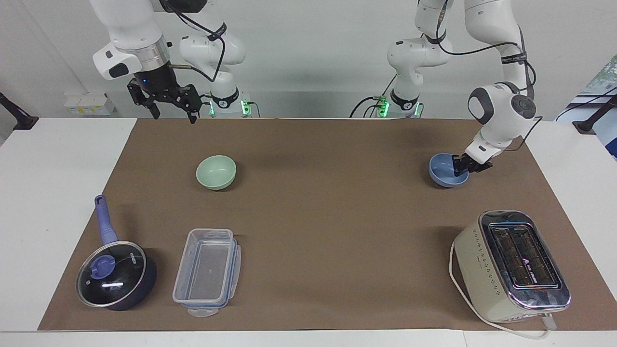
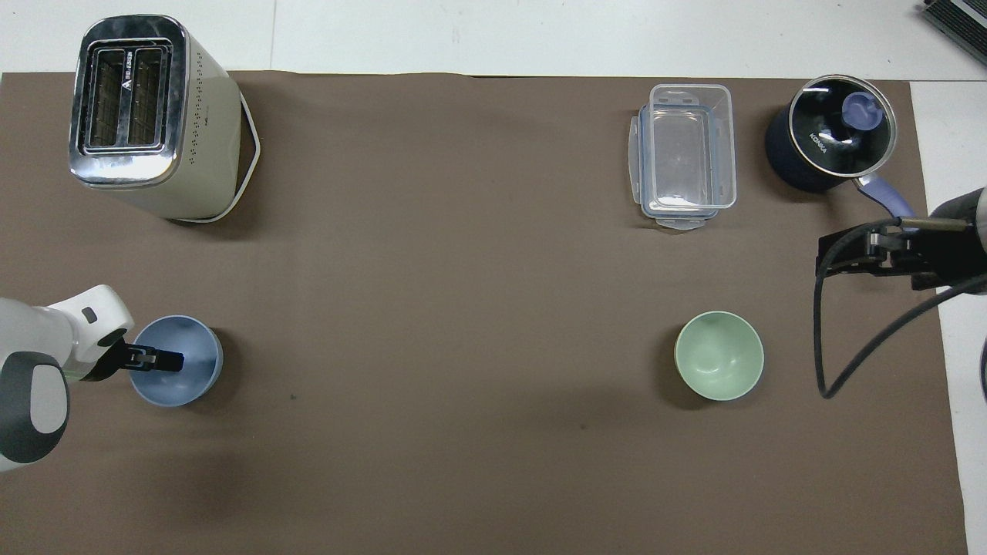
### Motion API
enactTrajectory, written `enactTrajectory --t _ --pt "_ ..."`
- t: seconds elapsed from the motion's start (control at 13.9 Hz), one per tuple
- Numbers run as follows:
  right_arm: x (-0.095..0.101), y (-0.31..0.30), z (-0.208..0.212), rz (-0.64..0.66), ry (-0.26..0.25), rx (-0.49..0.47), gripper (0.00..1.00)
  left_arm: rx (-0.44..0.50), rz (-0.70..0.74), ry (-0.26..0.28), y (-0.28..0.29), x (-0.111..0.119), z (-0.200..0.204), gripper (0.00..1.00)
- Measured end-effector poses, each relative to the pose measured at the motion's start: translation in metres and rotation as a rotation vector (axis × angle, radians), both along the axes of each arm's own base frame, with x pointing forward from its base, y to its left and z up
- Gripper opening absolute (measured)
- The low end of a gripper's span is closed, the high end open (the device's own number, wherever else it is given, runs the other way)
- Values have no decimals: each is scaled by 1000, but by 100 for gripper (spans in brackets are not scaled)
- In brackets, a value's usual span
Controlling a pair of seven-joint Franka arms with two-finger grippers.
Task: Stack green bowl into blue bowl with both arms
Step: 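Close the left gripper on the blue bowl rim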
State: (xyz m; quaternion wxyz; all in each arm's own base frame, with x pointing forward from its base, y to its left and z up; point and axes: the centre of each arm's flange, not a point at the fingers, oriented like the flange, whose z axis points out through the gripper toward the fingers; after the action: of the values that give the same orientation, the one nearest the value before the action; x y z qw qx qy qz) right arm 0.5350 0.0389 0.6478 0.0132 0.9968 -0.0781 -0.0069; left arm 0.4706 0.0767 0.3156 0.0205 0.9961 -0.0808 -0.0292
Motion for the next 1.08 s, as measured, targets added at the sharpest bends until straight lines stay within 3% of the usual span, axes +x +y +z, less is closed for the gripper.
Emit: enactTrajectory --t 0.07,0.22,0.5,1.08 --pt "0 0 0 0 0 0 100 -4 3 -7 -1 2 4 12" --pt "0 0 0 0 0 0 100 -9 12 -9 1 2 7 11" --pt "0 0 0 0 0 0 100 -38 33 24 5 15 24 6" --pt "0 0 0 0 0 0 100 -73 27 82 5 44 93 6"
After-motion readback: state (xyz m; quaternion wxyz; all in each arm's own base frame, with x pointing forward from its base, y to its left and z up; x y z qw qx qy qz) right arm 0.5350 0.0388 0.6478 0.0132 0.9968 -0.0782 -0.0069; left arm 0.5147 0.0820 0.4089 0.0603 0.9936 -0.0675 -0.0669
